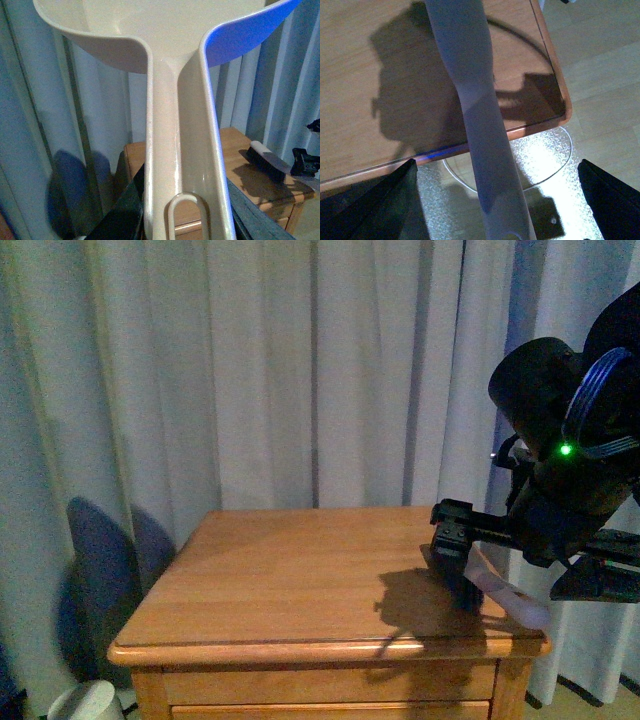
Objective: Clean up trash
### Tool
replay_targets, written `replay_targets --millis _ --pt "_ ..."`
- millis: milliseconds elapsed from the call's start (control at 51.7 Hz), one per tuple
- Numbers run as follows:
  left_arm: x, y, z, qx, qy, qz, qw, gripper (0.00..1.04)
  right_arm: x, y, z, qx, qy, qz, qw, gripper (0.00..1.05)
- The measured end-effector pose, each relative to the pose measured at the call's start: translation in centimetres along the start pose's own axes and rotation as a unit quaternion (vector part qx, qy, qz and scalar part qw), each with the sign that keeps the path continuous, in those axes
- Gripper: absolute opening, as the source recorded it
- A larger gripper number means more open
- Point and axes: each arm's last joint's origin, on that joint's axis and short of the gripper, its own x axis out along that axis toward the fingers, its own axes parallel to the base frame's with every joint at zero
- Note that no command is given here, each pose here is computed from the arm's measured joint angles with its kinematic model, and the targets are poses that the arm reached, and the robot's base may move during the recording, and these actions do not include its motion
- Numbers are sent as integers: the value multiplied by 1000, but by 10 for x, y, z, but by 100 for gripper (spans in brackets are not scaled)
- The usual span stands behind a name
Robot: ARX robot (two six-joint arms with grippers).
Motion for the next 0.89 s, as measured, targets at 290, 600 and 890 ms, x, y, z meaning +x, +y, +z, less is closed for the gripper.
replay_targets --millis 290,600,890 --pt "0 0 0 0 0 0 1000 26 21 0 -18 -6 19 -6 1000 97" --pt "0 0 0 0 0 0 1000 26 23 0 -19 -7 18 -5 1000 70" --pt "0 0 0 0 0 0 1000 26 25 -3 -20 -17 16 -4 1000 20"
